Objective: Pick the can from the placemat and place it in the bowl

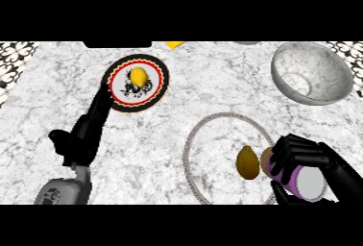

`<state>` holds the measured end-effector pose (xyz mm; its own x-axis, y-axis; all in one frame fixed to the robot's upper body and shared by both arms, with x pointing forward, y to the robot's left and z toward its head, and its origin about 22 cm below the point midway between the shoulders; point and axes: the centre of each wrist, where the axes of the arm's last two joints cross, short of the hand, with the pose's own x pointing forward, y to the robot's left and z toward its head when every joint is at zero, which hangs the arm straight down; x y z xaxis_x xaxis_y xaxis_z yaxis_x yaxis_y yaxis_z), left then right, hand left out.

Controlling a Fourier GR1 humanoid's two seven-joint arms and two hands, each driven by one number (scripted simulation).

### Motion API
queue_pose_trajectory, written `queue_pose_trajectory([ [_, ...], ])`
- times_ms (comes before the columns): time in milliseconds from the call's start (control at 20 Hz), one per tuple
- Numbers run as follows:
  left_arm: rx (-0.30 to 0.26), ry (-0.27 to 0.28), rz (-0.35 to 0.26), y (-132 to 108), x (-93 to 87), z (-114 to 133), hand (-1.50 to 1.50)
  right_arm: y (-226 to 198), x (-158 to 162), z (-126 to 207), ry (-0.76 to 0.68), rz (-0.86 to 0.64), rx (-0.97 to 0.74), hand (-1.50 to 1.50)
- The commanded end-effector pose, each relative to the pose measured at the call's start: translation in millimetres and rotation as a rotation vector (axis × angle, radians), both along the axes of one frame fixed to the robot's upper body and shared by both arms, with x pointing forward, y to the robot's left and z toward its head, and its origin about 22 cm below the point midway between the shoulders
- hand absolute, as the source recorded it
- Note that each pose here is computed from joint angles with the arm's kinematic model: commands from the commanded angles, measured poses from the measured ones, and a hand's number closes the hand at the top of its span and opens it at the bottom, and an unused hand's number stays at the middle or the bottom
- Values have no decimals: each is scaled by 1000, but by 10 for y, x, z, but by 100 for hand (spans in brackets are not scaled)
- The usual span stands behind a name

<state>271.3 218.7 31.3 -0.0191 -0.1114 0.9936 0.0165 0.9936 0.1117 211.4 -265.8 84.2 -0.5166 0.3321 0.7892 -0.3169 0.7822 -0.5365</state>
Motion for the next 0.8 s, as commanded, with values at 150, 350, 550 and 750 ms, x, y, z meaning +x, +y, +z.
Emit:
queue_pose_trajectory([
  [150, 1, -5, -10, -30, -110, 50, 0, -242, -91, 831, -163, -87, -42, 150],
  [350, 7, -7, -14, -111, -138, 20, 0, -261, -187, 1216, -137, -189, -79, 150],
  [550, 18, -15, -32, -101, -25, -61, 0, -148, 253, 1516, -136, -252, -57, 150],
  [750, 15, -6, -18, 41, -26, 37, 0, -191, 342, 1476, -129, -318, -58, 150],
])
